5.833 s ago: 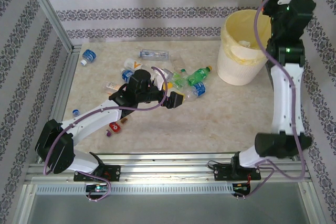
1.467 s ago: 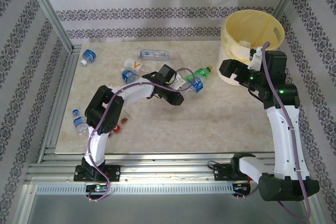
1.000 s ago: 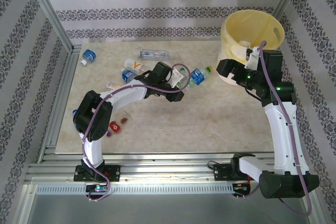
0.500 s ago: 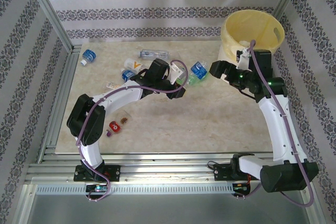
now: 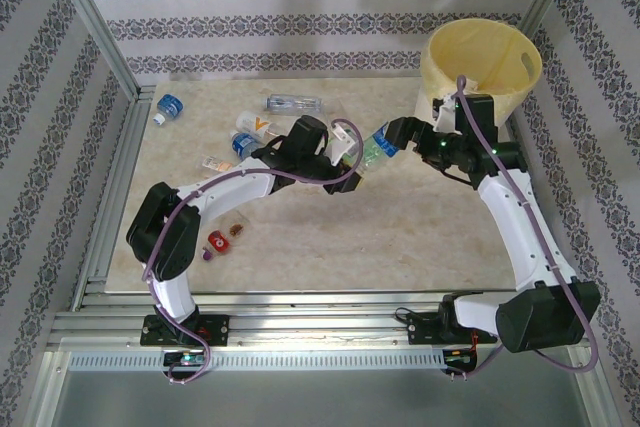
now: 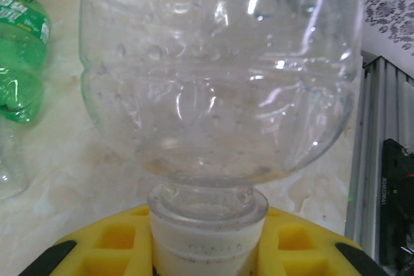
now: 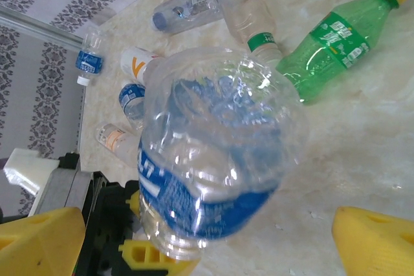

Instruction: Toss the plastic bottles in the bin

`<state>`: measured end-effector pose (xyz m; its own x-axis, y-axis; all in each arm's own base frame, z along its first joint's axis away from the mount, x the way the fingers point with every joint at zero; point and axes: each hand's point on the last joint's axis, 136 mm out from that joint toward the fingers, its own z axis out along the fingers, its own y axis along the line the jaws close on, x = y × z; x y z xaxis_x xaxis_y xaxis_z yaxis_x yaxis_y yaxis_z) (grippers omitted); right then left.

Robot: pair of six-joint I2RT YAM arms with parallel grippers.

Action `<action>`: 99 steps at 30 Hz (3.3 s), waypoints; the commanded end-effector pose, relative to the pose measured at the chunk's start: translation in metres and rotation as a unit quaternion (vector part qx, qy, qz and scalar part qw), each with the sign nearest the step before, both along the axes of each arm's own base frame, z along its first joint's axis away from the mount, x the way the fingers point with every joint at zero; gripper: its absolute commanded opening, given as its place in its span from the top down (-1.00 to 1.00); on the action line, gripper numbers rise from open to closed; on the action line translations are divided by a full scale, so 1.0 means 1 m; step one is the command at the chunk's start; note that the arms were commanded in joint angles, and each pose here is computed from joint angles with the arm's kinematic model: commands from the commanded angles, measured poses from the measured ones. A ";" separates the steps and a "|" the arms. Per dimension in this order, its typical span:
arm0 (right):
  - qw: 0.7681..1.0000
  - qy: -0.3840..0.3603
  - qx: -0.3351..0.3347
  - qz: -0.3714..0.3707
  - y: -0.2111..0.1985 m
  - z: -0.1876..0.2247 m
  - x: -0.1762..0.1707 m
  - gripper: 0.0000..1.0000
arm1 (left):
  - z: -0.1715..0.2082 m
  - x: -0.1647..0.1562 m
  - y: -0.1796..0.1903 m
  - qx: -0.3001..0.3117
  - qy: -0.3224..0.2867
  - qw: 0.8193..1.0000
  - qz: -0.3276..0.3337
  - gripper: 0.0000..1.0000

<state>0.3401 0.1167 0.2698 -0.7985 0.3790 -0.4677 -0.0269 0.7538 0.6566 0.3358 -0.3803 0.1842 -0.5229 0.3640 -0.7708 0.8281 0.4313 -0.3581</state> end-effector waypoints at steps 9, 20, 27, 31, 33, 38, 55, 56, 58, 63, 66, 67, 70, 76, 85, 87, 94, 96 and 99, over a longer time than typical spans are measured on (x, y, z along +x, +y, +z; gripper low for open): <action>1.000 0.005 -0.001 0.003 0.005 -0.012 0.005 -0.95 | 0.056 -0.024 -0.017 -0.071 -0.039 0.996 -0.038 0.51; 0.999 -0.004 0.028 0.018 0.016 -0.007 0.008 -0.74 | 0.059 -0.034 -0.024 -0.079 -0.037 0.995 -0.047 0.51; 0.999 0.000 0.037 0.025 0.021 -0.004 0.004 -0.36 | 0.060 -0.035 -0.028 -0.083 -0.037 0.995 -0.048 0.51; 0.999 0.007 0.034 0.027 0.021 -0.006 0.000 -0.12 | 0.059 -0.036 -0.030 -0.084 -0.036 0.995 -0.051 0.49; 0.999 0.009 0.035 0.028 0.021 -0.005 -0.002 0.01 | 0.058 -0.036 -0.031 -0.085 -0.034 0.994 -0.052 0.45; 0.999 0.014 0.030 0.025 0.019 -0.004 -0.005 0.20 | 0.059 -0.035 -0.031 -0.089 -0.030 0.994 -0.049 -0.05; 0.998 0.012 -0.054 -0.010 -0.008 0.006 -0.015 0.45 | 0.066 -0.028 -0.035 -0.108 -0.027 0.993 -0.033 -1.00; 0.998 0.009 -0.061 -0.014 -0.011 0.008 -0.016 0.44 | 0.066 -0.027 -0.035 -0.107 -0.029 0.993 -0.032 -1.00; 0.997 0.003 -0.076 -0.021 -0.016 0.011 -0.016 0.45 | 0.067 -0.026 -0.034 -0.107 -0.033 0.993 -0.028 -1.00; 0.992 -0.011 -0.116 -0.045 -0.032 0.024 -0.017 0.49 | 0.070 -0.025 -0.034 -0.106 -0.040 0.993 -0.027 -1.00; 0.987 -0.025 -0.142 -0.064 -0.044 0.035 -0.017 0.50 | 0.073 -0.025 -0.032 -0.106 -0.045 0.993 -0.024 -1.00; 0.986 -0.029 -0.149 -0.070 -0.047 0.038 -0.017 0.50 | 0.073 -0.025 -0.031 -0.106 -0.046 0.993 -0.023 -1.00; 0.979 -0.049 -0.176 -0.090 -0.060 0.053 -0.017 0.50 | 0.074 -0.025 -0.028 -0.101 -0.050 0.993 -0.019 -1.00; 0.963 -0.104 -0.213 -0.128 -0.082 0.092 -0.019 0.51 | 0.078 -0.027 -0.022 -0.098 -0.061 0.993 -0.012 -1.00; 0.921 -0.245 -0.250 -0.172 -0.103 0.181 -0.023 0.54 | 0.076 -0.025 -0.017 -0.094 -0.063 0.994 -0.004 -1.00; 0.907 -0.275 -0.261 -0.183 -0.108 0.201 -0.025 0.54 | 0.076 -0.025 -0.016 -0.093 -0.064 0.994 -0.002 -0.99; 0.845 -0.398 -0.288 -0.211 -0.117 0.273 -0.043 0.51 | 0.073 -0.023 -0.013 -0.087 -0.064 0.994 0.009 -1.00; 0.825 -0.428 -0.295 -0.220 -0.119 0.293 -0.050 0.51 | 0.073 -0.023 -0.012 -0.086 -0.065 0.994 0.012 -1.00; 0.789 -0.486 -0.292 -0.235 -0.120 0.323 -0.064 0.53 | 0.073 -0.021 -0.009 -0.083 -0.068 0.994 0.018 -1.00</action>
